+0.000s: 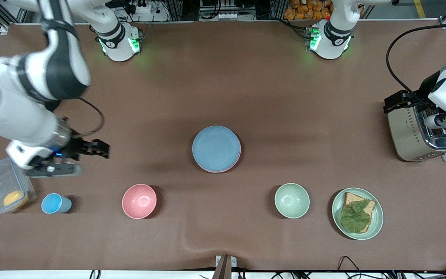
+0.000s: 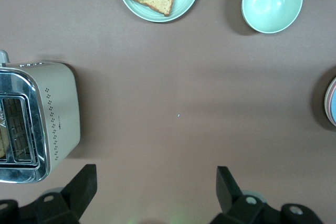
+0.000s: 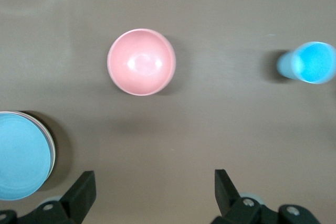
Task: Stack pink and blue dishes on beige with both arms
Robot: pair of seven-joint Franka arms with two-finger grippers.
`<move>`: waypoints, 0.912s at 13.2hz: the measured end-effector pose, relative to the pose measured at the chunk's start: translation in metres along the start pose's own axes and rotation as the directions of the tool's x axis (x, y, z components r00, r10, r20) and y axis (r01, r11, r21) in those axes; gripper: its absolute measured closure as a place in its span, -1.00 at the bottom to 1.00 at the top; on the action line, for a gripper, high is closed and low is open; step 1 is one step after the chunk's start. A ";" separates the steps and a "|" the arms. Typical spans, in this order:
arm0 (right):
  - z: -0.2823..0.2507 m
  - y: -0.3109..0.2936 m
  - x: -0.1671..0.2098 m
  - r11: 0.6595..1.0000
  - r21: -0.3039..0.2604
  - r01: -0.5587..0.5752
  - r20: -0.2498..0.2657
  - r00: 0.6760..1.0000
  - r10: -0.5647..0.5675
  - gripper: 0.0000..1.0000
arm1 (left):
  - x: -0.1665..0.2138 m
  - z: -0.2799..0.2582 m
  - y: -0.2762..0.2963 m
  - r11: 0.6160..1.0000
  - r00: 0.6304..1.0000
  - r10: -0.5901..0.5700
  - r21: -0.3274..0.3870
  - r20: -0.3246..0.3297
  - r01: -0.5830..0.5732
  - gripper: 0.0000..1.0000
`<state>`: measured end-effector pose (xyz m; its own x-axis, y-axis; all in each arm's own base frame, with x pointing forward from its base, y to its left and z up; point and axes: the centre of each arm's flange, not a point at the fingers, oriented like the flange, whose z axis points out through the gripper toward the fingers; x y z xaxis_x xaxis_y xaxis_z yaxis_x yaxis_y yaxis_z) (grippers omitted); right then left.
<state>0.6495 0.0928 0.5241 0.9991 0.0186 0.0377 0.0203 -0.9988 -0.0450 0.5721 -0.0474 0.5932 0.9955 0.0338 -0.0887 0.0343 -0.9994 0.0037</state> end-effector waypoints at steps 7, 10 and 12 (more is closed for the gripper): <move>-0.055 0.074 -0.055 1.000 0.003 -0.002 0.003 1.000 0.002 -1.00 | 0.001 0.000 -0.008 1.000 1.000 -0.013 0.000 0.004 0.013 -1.00; -0.044 0.074 -0.073 1.000 0.004 0.005 -0.018 1.000 -0.005 -1.00 | 0.001 0.001 -0.004 1.000 1.000 -0.006 -0.001 0.004 0.006 -1.00; -0.046 0.072 -0.078 1.000 0.001 0.011 -0.009 1.000 -0.011 -1.00 | 0.000 0.001 -0.002 1.000 1.000 -0.002 -0.001 0.004 0.002 -1.00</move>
<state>0.5710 0.0174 0.5641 0.9985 0.0293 0.0472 0.0315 -0.9984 -0.0459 0.5724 -0.0452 0.5925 0.9950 0.0356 -0.0932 0.0362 -0.9993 0.0048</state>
